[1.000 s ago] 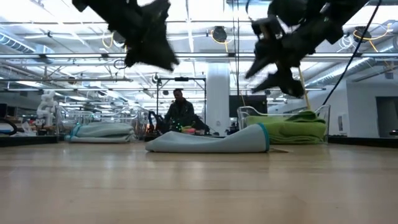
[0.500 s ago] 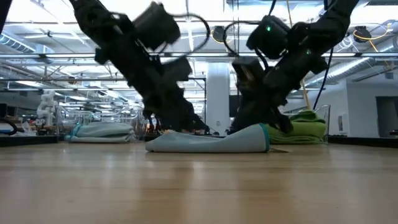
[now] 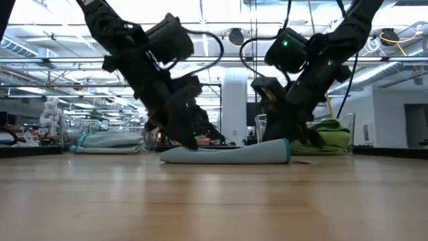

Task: Sort microfiber towel by color & place in baskets
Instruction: Stack the blue towel on top of the blue towel in the left transparent bin

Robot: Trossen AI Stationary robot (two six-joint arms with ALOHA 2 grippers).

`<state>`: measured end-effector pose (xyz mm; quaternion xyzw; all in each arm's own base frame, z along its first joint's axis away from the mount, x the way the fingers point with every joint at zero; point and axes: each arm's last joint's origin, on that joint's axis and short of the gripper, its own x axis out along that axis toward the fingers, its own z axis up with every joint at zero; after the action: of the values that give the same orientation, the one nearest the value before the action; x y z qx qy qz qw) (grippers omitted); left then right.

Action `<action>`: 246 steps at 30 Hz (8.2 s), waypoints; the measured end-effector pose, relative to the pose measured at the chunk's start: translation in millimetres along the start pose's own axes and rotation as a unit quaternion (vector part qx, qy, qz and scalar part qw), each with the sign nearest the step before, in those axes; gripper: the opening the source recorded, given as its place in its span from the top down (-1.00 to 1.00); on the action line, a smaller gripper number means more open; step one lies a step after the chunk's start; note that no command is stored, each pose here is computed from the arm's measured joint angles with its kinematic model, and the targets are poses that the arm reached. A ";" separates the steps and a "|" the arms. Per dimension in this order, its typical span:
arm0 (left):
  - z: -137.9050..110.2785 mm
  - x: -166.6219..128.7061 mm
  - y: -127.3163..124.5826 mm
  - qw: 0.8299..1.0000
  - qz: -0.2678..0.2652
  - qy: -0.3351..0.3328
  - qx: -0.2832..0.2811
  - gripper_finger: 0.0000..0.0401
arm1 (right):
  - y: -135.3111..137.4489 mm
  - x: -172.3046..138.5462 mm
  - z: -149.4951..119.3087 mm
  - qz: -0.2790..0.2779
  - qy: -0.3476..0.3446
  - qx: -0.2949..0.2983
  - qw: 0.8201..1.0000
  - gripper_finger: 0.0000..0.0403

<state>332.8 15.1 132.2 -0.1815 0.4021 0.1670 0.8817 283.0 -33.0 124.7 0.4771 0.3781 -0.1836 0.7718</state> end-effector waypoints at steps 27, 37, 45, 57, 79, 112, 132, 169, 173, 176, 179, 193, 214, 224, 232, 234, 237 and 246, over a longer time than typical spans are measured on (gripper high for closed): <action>3.4 7.2 -8.2 0.995 -0.092 -0.004 -0.036 0.91 | 14.7 -13.2 -28.4 -0.018 0.078 0.276 0.958 -0.62; -3.9 18.0 -5.8 0.996 -0.083 0.013 -0.017 0.91 | 11.5 -3.8 -28.5 -0.029 0.062 0.290 0.955 -0.61; -4.2 18.0 -5.8 0.996 -0.082 0.014 -0.014 0.91 | 11.4 12.5 -25.5 0.000 0.067 0.296 0.953 -0.61; -4.6 17.9 -6.2 0.996 -0.091 0.017 0.003 0.91 | 3.6 13.6 -10.8 0.003 0.016 0.310 0.951 -0.26; 9.7 -0.8 -2.5 0.993 -0.108 0.001 -0.037 0.90 | -2.5 10.3 8.4 0.009 -0.064 0.221 0.973 0.95; 10.5 32.9 -83.4 0.956 0.164 -0.157 0.187 -0.60 | 6.4 1.9 32.0 0.146 -0.002 0.343 0.928 0.95; 9.0 51.1 -56.2 0.947 0.251 -0.018 0.198 0.22 | 6.2 2.0 31.8 0.145 0.002 0.368 0.919 0.95; 90.6 -174.1 34.1 0.928 0.187 0.040 0.320 0.95 | 20.8 -114.8 41.3 0.224 -0.024 0.204 0.953 -0.38; 102.1 -201.6 48.6 0.922 0.201 0.082 0.321 0.95 | 20.6 -119.1 40.8 0.226 -0.032 0.177 0.957 -0.38; 113.4 -219.4 55.0 0.924 0.195 0.079 0.318 0.95 | 19.5 -120.4 40.8 0.227 -0.027 0.164 0.960 -0.38; 118.7 -234.3 61.8 0.933 0.194 0.086 0.290 0.95 | 18.0 -120.6 41.3 0.225 -0.029 0.145 0.963 -0.38; 118.8 -269.1 111.2 0.923 0.262 0.174 0.219 0.95 | 3.3 -128.1 56.4 0.231 -0.054 0.080 0.968 -0.38; 113.0 -239.0 211.7 0.920 0.297 0.136 0.216 0.95 | 2.0 -128.5 53.3 0.253 0.024 0.143 0.956 -0.38; 99.9 -207.0 223.5 0.919 0.310 0.110 0.218 0.95 | -0.4 -127.7 56.9 0.221 -0.030 0.203 0.953 -0.38; 79.5 -182.0 228.8 0.915 0.302 0.124 0.236 0.95 | -0.3 -127.6 56.8 0.222 -0.026 0.225 0.949 -0.38; 77.1 -178.0 229.9 0.910 0.302 0.125 0.254 0.95 | -0.3 -127.6 56.8 0.222 -0.026 0.225 0.948 -0.38; 73.3 -172.2 231.9 0.907 0.289 0.118 0.282 0.95 | -0.3 -127.6 56.8 0.222 -0.026 0.225 0.949 -0.38; 59.7 -156.7 245.7 0.903 0.305 0.069 0.295 0.95 | 2.1 -125.8 54.9 0.212 -0.039 0.241 0.946 -0.38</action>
<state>165.9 234.8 243.6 0.2079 0.5289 0.2887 0.7705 225.5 -89.8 235.7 0.7105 0.1820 -0.1196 0.6692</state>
